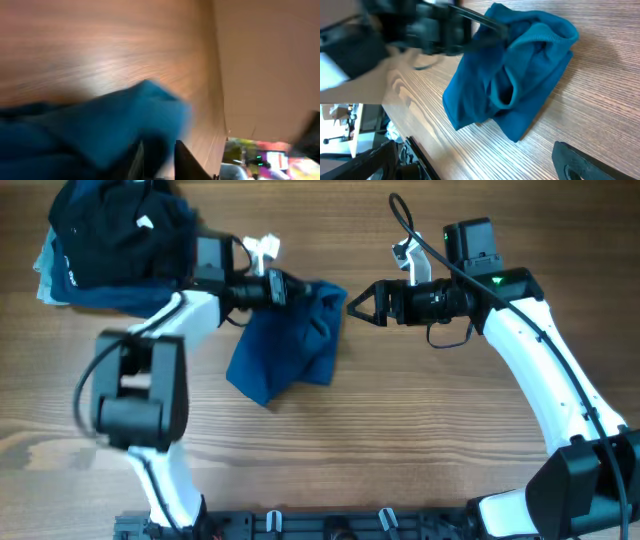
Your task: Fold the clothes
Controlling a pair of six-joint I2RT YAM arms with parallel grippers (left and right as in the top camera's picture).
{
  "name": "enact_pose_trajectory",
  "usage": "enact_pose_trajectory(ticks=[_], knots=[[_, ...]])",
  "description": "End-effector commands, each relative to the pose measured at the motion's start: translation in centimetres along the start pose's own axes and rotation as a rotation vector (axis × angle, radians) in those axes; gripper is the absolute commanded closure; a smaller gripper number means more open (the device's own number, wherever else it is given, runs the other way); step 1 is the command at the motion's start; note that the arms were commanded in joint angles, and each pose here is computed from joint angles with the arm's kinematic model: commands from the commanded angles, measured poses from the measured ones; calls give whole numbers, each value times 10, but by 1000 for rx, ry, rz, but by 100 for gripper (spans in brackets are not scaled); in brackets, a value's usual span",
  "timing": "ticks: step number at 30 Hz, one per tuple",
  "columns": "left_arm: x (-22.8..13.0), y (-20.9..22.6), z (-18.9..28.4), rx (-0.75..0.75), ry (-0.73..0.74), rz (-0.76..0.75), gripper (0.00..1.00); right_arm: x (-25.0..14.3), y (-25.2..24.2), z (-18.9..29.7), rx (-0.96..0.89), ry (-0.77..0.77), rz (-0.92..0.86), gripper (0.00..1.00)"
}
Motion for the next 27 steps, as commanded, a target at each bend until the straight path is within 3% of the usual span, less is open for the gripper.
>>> enact_pose_trajectory(ticks=[1,3,5,9,15,19,22,27], knots=[[-6,37,-22,6,61,92,74,-1,-1,-4,23,14,6,1],[-8,48,-26,13,73,120,73,-2,-1,-4,23,20,1,0],[-6,39,-20,-83,116,113,77,-3,-1,-4,24,26,2,1],[9,-16,9,-254,158,64,86,-4,0,-4,25,33,-6,1],[-12,-107,61,-304,135,-53,80,-6,0,-4,25,43,-14,0],[-34,-117,75,-256,149,-27,80,-5,0,-4,25,39,-3,0],[-54,-83,71,-18,152,104,82,-7,0,-4,24,47,8,0],[-80,-49,67,121,200,156,78,-5,-1,-4,22,37,17,0]])
Point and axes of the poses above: each gripper's point midway between its finger pads, its own z axis back along the fingers, its own y axis along the line the jaws close on, x = y × z, the point moved 10 cm from there along z, back along the fingers, and after that the axes turned 13 degrees about z, right-handed, at the moved point
